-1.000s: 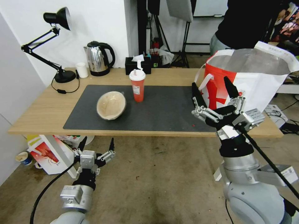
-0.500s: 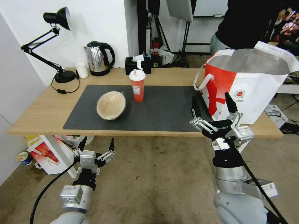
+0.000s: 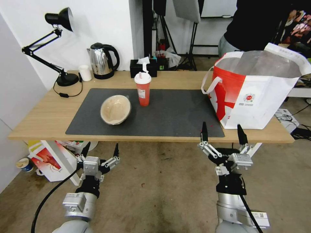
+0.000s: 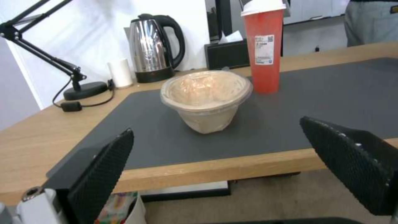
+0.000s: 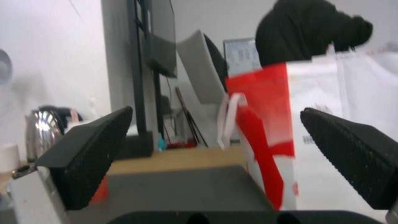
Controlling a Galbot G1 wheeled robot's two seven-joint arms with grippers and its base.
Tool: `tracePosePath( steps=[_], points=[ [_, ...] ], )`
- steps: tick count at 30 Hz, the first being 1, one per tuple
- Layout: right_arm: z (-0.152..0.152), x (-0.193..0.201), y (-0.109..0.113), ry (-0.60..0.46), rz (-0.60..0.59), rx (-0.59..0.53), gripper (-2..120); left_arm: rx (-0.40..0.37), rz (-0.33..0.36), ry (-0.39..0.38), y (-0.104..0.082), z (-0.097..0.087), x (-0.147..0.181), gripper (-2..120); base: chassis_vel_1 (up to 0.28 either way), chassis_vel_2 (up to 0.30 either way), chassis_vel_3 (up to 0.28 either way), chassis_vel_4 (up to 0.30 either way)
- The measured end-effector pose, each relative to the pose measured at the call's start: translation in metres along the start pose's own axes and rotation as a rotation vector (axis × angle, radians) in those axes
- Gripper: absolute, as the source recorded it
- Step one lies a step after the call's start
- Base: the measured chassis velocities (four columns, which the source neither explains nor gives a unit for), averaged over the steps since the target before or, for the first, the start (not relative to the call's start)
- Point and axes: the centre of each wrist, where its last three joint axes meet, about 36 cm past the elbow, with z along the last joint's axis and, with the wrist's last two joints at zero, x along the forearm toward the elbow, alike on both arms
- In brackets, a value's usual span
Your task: Pick up the trash from the table and place it into the takeout bag.
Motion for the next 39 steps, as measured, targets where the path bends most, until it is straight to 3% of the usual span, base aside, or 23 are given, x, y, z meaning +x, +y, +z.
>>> tracePosePath(
  steps=[12,39],
  points=[
    [-0.003,0.013,0.003,0.114,0.026,-0.006,100,0.0,0.0,0.0,0.0,0.0,0.0,100,0.0,0.0,0.0,0.0],
    [0.001,0.018,-0.008,0.167,-0.036,0.041,100,0.0,0.0,0.0,0.0,0.0,0.0,100,0.0,0.0,0.0,0.0]
  ],
)
